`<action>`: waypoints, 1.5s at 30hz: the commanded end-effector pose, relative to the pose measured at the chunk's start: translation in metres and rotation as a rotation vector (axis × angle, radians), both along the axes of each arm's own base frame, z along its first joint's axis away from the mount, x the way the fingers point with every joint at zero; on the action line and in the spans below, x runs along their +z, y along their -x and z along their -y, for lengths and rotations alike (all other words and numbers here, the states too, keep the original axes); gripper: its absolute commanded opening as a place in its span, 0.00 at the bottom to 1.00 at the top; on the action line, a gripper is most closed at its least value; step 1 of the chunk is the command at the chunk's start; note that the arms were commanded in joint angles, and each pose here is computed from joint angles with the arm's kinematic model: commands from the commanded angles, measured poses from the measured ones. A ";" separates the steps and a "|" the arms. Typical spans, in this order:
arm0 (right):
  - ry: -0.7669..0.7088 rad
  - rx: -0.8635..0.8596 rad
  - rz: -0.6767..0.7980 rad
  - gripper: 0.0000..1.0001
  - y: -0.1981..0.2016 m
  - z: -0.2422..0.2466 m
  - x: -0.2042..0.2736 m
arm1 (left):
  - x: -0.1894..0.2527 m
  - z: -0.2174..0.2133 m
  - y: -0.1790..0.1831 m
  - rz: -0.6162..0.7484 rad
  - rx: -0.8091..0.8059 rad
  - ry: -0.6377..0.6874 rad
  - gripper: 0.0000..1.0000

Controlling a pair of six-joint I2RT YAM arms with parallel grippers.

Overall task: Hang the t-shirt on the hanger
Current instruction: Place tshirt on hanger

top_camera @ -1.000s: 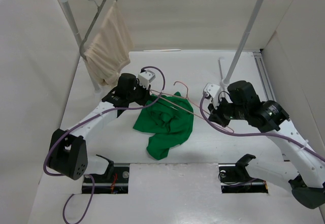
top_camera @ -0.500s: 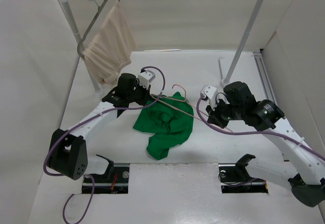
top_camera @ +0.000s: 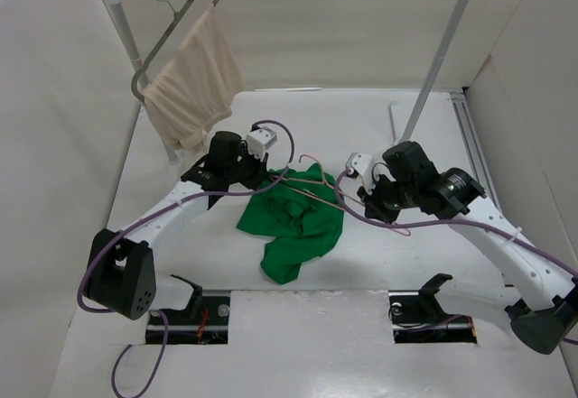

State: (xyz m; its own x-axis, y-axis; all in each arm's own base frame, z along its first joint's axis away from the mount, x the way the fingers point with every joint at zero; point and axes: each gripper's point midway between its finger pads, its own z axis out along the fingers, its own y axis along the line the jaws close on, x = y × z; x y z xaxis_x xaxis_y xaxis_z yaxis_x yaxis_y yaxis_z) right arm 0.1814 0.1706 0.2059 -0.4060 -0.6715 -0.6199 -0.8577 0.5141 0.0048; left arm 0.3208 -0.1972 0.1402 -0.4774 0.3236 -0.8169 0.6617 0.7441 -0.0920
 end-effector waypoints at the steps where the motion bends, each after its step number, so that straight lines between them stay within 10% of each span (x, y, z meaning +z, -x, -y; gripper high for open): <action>1: -0.028 0.011 0.057 0.00 -0.014 -0.007 0.006 | 0.024 0.010 0.007 0.044 -0.089 0.031 0.00; 15: -0.249 -0.161 0.352 0.00 -0.105 -0.049 0.047 | 0.100 0.057 0.044 -0.022 -0.405 0.245 0.00; 28: -0.367 0.022 0.460 0.00 -0.138 -0.088 0.030 | 0.129 0.066 0.053 0.003 -0.501 0.296 0.00; 33: -0.391 0.090 0.431 0.00 -0.124 -0.083 0.009 | 0.138 0.052 0.055 0.142 -0.600 0.147 0.40; 45: -0.432 0.239 0.404 0.00 -0.095 -0.086 -0.008 | 0.130 0.014 0.014 0.747 -0.646 -0.215 0.89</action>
State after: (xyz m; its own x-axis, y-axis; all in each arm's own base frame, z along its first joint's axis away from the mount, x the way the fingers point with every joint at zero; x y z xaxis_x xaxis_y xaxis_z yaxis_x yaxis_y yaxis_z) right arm 0.2747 0.2507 0.1690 -0.0539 -0.4375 -0.8976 -0.9269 0.3562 -0.1179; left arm 0.2935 -0.2082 0.2525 0.2081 0.5283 -0.8232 0.8980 0.2304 0.3749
